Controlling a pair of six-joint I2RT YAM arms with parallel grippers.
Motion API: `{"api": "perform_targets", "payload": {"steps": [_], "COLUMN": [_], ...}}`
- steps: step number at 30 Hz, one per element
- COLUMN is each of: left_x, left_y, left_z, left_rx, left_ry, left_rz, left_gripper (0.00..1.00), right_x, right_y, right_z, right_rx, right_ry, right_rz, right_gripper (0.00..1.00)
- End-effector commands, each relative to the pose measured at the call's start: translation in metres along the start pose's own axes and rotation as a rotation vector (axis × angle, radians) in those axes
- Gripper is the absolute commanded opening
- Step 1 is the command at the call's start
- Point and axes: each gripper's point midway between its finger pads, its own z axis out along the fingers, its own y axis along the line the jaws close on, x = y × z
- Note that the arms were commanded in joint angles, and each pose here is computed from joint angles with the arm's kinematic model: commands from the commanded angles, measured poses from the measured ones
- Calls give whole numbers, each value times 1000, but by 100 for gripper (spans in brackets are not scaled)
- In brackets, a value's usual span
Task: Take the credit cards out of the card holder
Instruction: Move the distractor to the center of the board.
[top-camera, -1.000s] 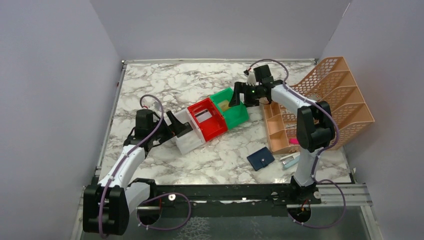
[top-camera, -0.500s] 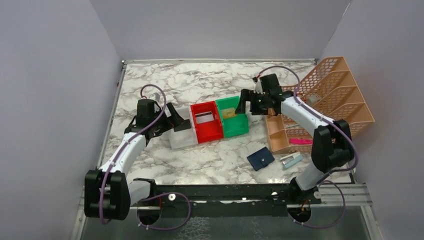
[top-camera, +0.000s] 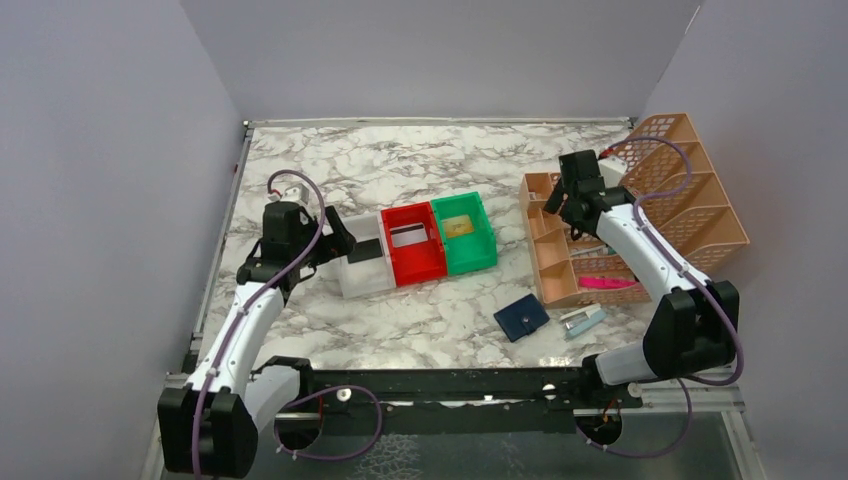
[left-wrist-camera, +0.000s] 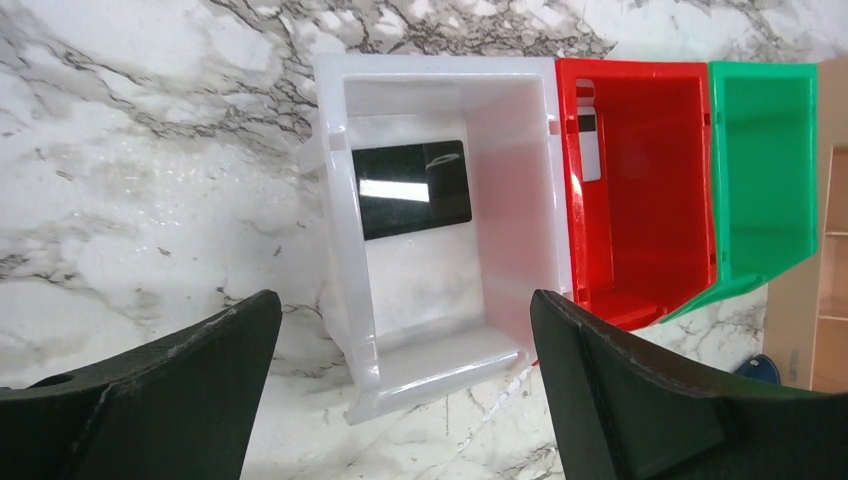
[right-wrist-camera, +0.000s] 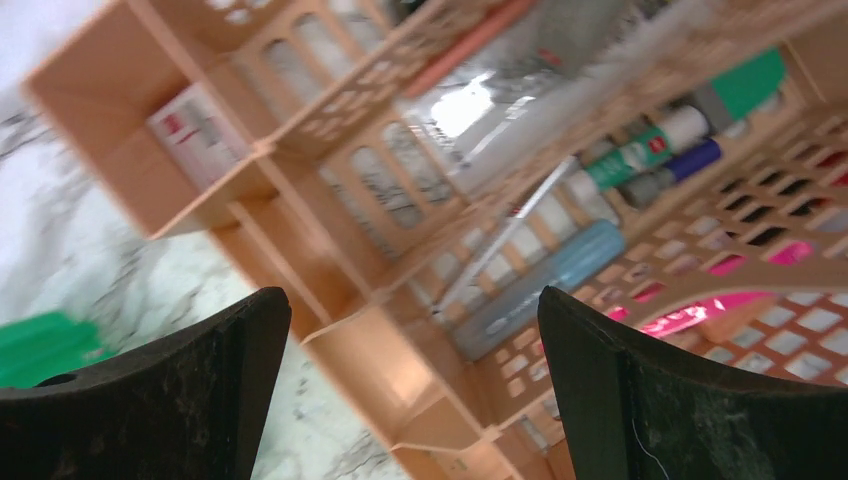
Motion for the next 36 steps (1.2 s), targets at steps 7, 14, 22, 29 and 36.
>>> {"api": "perform_targets", "payload": {"steps": [7, 14, 22, 29, 36], "left_x": [-7, -7, -8, -6, -8], "left_y": [13, 15, 16, 17, 17], "left_z": [-17, -17, -16, -15, -16], "left_rx": [-65, -74, -84, -87, -91], "left_ry": [-73, -76, -74, -69, -76], "left_rz": [76, 76, 71, 67, 69], "left_gripper": [99, 99, 99, 99, 99], "right_x": [19, -5, -19, -46, -78], "right_y": [-29, 28, 76, 98, 90], "right_z": [54, 92, 130, 152, 129], "right_rx": [136, -109, -263, -302, -228], "right_ry": [50, 18, 28, -50, -66], "right_rz": [123, -72, -310, -475, -403], "right_gripper": [100, 100, 99, 99, 99]}}
